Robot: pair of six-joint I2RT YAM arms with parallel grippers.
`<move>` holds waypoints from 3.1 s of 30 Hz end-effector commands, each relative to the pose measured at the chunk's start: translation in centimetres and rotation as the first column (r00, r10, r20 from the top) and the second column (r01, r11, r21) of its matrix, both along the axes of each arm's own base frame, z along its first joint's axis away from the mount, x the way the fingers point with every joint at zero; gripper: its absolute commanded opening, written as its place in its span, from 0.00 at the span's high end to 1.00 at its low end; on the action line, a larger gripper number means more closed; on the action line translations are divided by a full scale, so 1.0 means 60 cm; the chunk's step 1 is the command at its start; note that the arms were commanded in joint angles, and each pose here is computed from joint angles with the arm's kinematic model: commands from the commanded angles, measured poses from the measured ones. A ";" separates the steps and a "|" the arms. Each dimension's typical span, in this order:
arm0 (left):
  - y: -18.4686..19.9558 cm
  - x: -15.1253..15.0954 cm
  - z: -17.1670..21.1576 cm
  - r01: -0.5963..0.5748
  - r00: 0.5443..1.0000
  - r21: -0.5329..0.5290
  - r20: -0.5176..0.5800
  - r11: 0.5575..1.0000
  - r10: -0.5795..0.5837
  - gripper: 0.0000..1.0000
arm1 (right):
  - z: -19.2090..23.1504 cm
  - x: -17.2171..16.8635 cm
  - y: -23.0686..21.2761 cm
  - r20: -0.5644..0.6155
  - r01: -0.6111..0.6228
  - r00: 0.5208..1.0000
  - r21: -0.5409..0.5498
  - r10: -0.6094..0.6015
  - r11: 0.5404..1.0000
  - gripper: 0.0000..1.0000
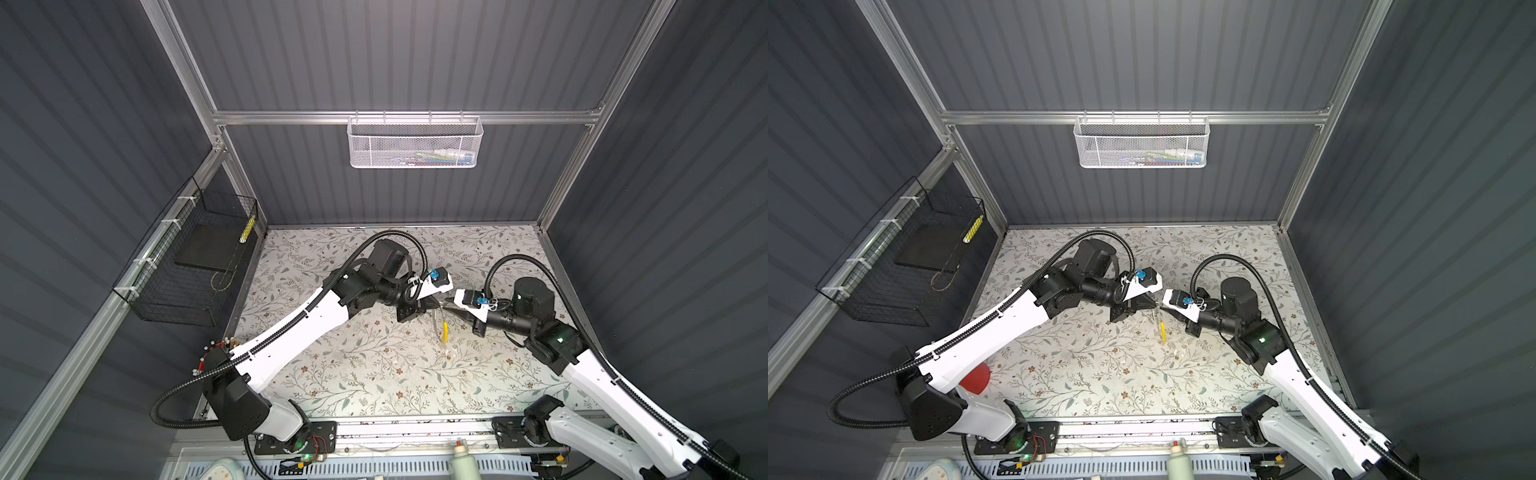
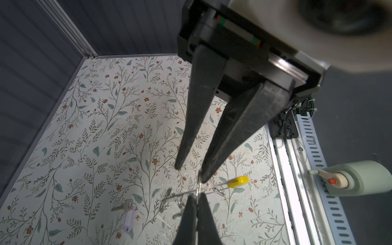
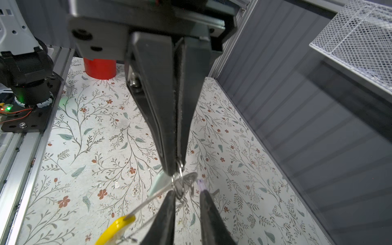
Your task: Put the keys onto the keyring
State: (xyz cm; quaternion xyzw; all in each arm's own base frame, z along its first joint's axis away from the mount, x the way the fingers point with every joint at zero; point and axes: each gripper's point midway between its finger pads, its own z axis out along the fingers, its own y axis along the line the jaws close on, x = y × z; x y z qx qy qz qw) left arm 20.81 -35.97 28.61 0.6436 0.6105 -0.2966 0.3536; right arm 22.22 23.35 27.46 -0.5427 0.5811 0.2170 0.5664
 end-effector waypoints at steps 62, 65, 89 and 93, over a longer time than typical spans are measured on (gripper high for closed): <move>0.027 0.015 0.002 -0.087 0.931 -0.250 0.324 0.964 0.168 0.86 | 0.058 -0.004 0.027 -0.109 -0.009 0.993 0.307 0.045 0.952 1.00; 0.024 0.009 -0.003 -0.075 0.929 -0.240 0.337 0.968 0.155 0.88 | 0.058 0.000 0.030 -0.125 -0.010 0.991 0.328 0.054 0.945 1.00; 0.057 0.003 0.038 -0.120 0.866 -0.315 0.431 0.941 0.255 0.80 | 0.049 -0.019 0.038 -0.114 -0.091 0.984 0.342 0.137 0.935 1.00; 0.052 0.000 0.030 -0.092 0.870 -0.282 0.445 0.955 0.215 0.78 | 0.054 -0.026 0.039 -0.115 -0.114 0.980 0.344 0.163 0.932 1.00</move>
